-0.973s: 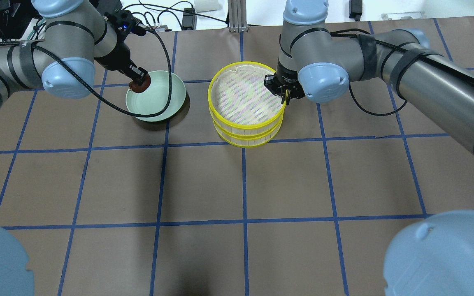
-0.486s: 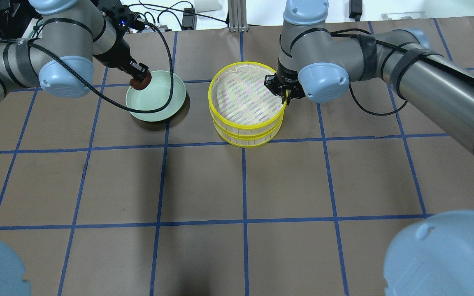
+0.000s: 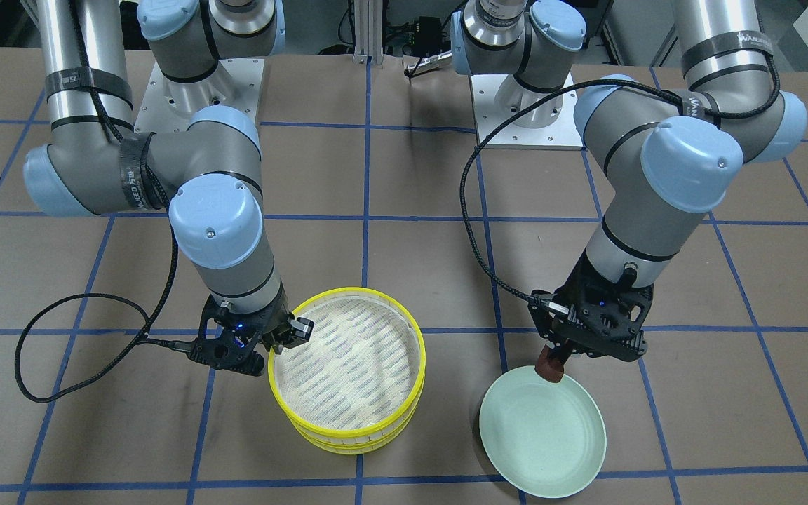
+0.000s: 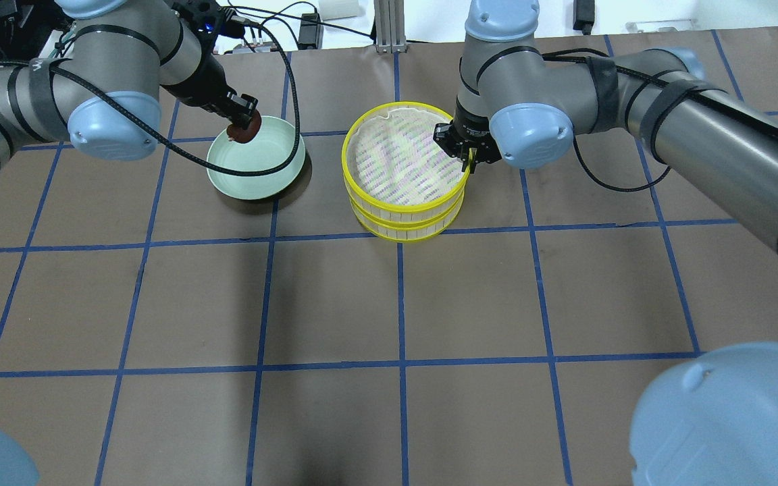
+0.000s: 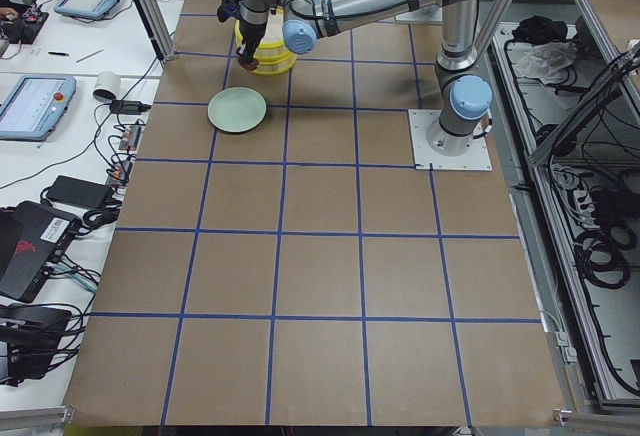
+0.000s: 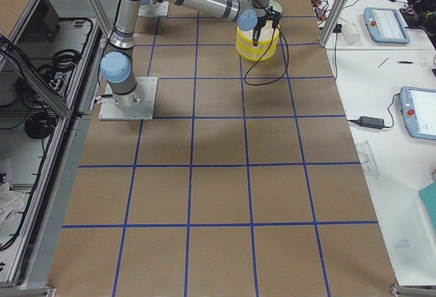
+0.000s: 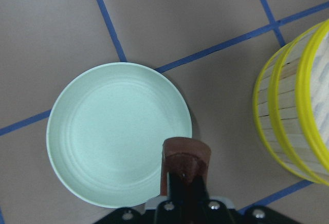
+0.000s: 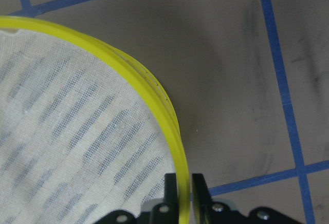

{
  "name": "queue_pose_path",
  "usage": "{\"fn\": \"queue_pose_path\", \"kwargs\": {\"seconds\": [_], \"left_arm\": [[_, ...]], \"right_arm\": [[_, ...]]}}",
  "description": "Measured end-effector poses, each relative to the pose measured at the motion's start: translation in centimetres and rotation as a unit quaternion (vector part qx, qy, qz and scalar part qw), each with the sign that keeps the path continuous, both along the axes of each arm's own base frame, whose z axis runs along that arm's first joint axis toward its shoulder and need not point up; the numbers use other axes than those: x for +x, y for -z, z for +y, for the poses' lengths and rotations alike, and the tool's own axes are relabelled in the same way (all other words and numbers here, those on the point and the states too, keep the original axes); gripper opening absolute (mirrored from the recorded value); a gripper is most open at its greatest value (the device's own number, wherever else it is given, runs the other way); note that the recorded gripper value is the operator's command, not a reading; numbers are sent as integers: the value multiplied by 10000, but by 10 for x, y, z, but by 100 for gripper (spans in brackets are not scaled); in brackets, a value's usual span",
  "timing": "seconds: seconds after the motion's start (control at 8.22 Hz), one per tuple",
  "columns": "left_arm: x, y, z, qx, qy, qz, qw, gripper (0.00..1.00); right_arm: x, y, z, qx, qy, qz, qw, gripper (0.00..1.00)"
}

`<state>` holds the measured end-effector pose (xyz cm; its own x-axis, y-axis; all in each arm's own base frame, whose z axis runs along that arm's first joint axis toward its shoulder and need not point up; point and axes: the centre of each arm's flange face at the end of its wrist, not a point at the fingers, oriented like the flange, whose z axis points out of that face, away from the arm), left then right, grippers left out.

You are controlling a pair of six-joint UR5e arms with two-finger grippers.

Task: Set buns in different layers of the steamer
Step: 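Carry the brown bun over the steamer with left while right withdraws, then lower the brown bun into the top steamer tier and open the left gripper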

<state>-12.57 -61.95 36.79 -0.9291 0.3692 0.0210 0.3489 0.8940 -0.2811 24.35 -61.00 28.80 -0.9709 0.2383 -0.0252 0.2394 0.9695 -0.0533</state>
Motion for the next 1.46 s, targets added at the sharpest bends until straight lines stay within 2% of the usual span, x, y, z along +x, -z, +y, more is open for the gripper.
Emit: {"fn": "queue_pose_path", "kwargs": {"seconds": [0.12, 0.24, 0.49, 0.61, 0.73, 0.85, 0.97, 1.09, 1.22, 1.46], "left_arm": [[-19, -1, 3, 36, -267, 200, 9994, 0], [-41, -2, 8, 80, -520, 359, 9980, 0], [-80, -3, 19, 178, -1032, 648, 9924, 0], [-101, -3, 25, 228, -1260, 832, 9883, 0], [-121, -4, 29, 214, -1449, 1026, 9839, 0], [-133, -3, 32, 199, -1602, 1166, 9800, 19], [-141, -1, 33, 216, -1769, 1262, 9759, 47], [-144, 0, 33, 254, -1934, 1333, 9717, 69], [-147, 1, 33, 323, -2108, 1455, 9661, 74], [-153, -1, 34, 469, -2460, 1804, 9512, 76]], "right_arm": [[0, 1, 0, 10, -4, -7, 10000, 51], [1, 1, 1, 18, -2, -27, 10000, 57], [1, 0, 1, 19, 23, -49, 10000, 62], [-3, -6, 0, -28, -2, -58, 10000, 69], [-13, -22, -1, -115, -76, -77, 9999, 70], [-29, -37, 1, -34, -109, -159, 9998, 72], [-49, -59, 8, 80, -159, -234, 9996, 75], [-70, -81, 16, 185, -278, -251, 9991, 79], [-94, -100, 25, 300, -380, -247, 9985, 85], [-118, -143, 54, 399, -433, -272, 9979, 88]]}}
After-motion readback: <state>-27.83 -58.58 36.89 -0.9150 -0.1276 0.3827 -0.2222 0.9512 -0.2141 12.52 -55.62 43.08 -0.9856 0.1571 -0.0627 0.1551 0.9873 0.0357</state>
